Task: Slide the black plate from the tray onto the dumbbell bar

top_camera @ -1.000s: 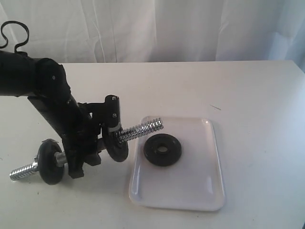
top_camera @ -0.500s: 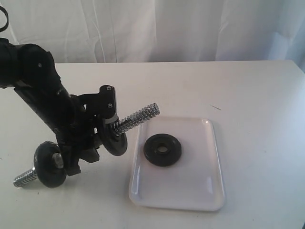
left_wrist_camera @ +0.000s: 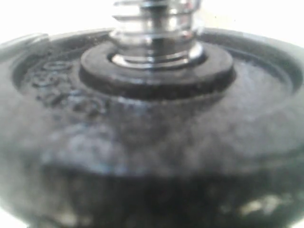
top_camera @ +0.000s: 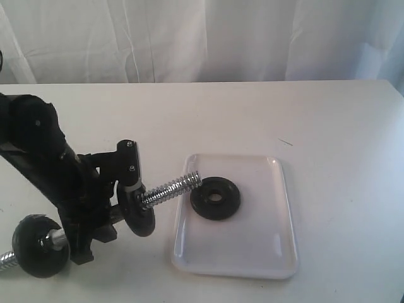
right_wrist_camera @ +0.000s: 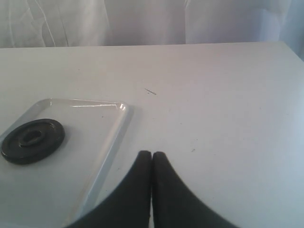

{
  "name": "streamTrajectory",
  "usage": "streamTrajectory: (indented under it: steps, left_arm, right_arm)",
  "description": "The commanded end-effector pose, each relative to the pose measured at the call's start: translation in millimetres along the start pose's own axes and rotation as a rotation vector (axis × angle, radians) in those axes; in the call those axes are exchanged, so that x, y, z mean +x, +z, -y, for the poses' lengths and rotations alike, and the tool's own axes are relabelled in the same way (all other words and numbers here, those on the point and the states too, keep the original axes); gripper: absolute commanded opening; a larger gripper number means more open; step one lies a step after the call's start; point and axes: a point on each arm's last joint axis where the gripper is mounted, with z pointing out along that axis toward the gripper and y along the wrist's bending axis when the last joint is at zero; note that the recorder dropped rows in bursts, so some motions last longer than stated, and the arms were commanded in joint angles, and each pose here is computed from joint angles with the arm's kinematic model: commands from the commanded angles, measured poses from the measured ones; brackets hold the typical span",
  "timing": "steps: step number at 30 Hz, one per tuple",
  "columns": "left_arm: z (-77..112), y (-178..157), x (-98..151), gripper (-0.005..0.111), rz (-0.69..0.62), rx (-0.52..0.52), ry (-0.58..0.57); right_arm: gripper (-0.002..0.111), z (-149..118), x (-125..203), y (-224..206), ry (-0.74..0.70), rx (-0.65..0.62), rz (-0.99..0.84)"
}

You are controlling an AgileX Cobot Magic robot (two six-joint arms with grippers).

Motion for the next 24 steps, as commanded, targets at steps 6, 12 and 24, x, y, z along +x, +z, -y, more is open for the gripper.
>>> streamTrajectory:
  steps: [6, 12, 24]
  left_arm:
    - [1.6, -49.3, -14.6, 0.000, 0.171, -0.132, -0.050]
    - [1.6, -52.6, -15.2, 0.000, 0.182, -0.147, -0.049]
    - [-0.7, -53.1, -15.1, 0.000, 0.192, -0.165, -0.070]
  right_arm:
    - [0.000, -0.7, -6.9, -0.1, 0.138, -0.014, 0.090]
    - [0.000, -0.6, -20.5, -2.4, 0.709, -0.093, 0.231]
    - [0.000, 0.8, -26.3, -4.1, 0.720, -0.104, 0.299]
